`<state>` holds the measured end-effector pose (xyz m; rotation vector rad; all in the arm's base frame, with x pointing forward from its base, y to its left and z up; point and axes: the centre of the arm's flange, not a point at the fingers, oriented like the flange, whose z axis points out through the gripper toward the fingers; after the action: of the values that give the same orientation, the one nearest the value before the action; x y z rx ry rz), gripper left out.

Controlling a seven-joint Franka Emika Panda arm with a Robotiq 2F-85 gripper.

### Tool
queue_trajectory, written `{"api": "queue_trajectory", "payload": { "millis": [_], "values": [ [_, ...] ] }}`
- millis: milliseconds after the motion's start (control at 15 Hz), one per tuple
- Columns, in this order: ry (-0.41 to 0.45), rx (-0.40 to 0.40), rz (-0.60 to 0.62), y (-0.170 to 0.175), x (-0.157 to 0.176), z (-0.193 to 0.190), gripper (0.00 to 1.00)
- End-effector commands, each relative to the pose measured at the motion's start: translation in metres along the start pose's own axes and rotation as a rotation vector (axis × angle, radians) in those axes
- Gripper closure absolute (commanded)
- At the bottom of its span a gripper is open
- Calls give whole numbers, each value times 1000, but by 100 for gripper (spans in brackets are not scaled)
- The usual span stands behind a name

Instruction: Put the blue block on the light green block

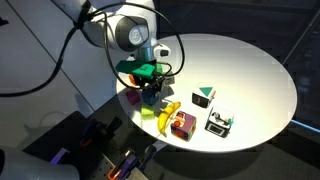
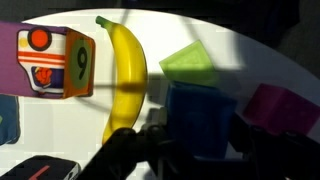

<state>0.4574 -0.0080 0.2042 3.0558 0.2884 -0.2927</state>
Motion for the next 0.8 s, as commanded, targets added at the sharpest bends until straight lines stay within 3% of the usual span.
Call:
{"api": "queue_trajectory", "payload": {
  "millis": [0,733],
  "values": [
    [-1,-5,-21,1,-17,0,69],
    [48,-58,-47,-3,-35,16,69]
  ]
}}
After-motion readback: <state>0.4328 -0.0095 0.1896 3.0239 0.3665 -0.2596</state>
